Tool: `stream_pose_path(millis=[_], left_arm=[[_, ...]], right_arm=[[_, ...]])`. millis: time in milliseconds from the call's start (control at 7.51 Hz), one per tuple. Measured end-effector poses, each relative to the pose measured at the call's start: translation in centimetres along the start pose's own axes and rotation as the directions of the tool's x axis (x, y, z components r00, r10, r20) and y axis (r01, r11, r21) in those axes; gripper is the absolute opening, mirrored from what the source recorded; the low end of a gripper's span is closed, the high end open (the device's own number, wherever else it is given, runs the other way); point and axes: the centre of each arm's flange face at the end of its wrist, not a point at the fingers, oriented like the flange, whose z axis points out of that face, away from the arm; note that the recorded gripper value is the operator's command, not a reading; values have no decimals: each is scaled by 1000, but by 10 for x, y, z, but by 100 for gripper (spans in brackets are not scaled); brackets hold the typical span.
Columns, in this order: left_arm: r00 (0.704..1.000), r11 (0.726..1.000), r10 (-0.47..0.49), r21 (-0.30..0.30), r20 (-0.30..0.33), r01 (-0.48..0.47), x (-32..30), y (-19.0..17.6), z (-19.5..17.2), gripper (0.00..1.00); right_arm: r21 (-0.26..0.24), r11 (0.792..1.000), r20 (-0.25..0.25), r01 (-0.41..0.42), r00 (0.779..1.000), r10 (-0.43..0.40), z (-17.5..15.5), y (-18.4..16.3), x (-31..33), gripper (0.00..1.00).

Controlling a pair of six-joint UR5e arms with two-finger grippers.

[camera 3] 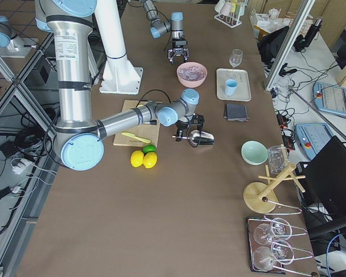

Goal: Put ice in cup with scoop

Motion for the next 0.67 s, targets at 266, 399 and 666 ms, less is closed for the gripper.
stream_pose_path(millis=[266,399,666], left_arm=[[999,1000,3,6,34,-3,1,-12,5,98],[999,1000,1,6,50,-2,-1,-12,7,98],[997,1000,0,13,80,-1,-3,-19,13,98]], right_arm=[[-3,1000,-2,2,1000,-2,2,1,-1,50],[-4,1000,-2,3,1000,-3,2,1,-1,50],[-5,1000,-4,3,1000,-4,4,2,-2,32]])
